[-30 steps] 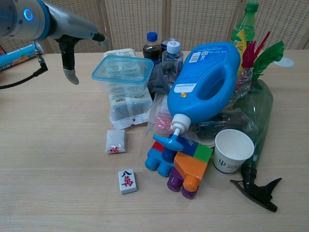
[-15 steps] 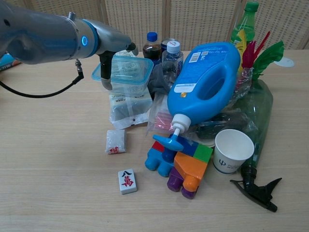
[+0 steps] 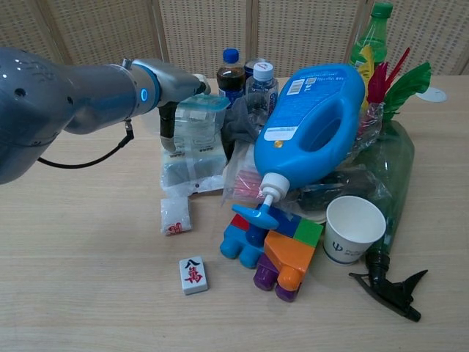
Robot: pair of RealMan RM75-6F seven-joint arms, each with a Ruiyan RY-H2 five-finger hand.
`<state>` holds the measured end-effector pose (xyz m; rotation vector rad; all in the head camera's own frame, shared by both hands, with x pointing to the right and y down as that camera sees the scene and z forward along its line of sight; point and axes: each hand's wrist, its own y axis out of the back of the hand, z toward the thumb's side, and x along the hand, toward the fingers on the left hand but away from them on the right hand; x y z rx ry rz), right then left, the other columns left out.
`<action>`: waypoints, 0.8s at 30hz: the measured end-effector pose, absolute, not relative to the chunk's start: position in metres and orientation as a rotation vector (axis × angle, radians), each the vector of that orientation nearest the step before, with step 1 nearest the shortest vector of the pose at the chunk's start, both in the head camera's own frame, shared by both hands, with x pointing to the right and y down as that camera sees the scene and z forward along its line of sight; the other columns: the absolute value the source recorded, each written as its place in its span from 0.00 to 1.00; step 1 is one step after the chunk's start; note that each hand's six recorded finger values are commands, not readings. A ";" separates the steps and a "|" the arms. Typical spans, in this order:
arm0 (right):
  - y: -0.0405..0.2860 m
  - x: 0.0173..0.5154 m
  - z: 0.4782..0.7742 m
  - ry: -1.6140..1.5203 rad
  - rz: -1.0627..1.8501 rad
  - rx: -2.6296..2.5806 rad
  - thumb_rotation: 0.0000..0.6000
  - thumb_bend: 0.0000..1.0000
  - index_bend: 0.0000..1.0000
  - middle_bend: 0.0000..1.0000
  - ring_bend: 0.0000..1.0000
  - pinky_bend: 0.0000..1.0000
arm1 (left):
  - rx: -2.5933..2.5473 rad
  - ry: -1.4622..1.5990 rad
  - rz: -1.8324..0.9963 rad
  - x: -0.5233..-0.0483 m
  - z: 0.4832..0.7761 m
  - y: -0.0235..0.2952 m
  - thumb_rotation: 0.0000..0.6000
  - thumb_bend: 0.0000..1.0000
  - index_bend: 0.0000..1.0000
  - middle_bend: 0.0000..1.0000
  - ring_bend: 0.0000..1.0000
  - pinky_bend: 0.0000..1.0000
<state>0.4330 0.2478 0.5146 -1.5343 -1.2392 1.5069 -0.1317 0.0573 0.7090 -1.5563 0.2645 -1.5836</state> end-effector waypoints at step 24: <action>0.249 0.430 0.515 -1.227 1.500 -1.541 0.61 0.00 0.00 0.00 0.00 0.00 | -1.497 0.472 -1.341 -0.129 0.671 0.036 1.00 0.08 0.70 0.89 0.79 0.97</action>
